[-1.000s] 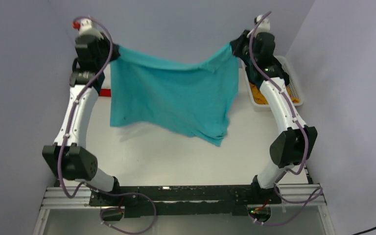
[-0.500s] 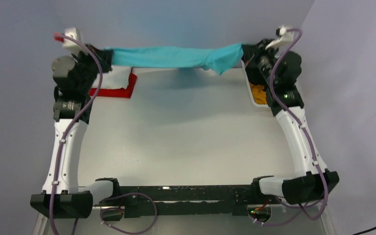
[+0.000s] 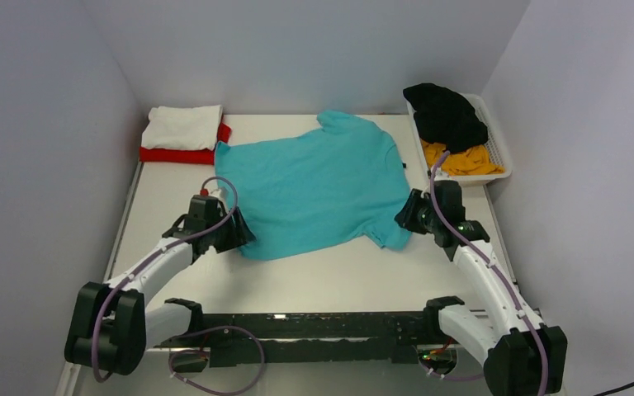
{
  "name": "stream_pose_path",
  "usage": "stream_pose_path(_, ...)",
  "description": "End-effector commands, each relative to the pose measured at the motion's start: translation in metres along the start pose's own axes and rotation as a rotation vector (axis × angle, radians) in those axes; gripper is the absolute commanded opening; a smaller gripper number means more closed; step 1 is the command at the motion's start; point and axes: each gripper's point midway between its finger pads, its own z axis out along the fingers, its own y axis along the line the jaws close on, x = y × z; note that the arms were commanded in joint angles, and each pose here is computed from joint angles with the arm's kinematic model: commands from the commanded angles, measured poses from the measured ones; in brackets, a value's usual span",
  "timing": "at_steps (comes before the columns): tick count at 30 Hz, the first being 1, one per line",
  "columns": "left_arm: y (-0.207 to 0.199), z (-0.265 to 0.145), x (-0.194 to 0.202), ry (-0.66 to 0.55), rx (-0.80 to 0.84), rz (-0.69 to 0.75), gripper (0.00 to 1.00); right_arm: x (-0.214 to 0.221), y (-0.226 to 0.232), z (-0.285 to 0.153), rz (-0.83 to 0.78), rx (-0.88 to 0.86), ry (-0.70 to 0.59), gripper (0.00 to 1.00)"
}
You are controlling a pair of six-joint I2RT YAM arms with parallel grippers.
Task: Fold and stack the t-shirts
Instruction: Flatten out the tshirt
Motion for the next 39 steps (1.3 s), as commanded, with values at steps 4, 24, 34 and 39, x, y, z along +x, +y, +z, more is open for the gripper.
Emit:
stream_pose_path(4, 0.002, -0.028, -0.020, -0.101, -0.130, -0.033, 0.99, 0.055, -0.030, -0.019, 0.058, 0.145, 0.197, 1.00)
stream_pose_path(24, -0.076, 0.042, -0.104, -0.094, 0.090, 0.039, 0.99, -0.005, 0.008, 0.141, 0.032, -0.010, 0.183, 1.00)
stream_pose_path(34, -0.018, 0.061, -0.033, 0.058, -0.062, -0.019, 1.00, 0.075, -0.034, 0.126, 0.087, 0.118, 0.334, 1.00)
stream_pose_path(39, -0.018, 0.071, -0.033, 0.063, -0.053, -0.019, 0.99, 0.077, -0.039, 0.114, 0.085, 0.139, 0.303, 1.00)
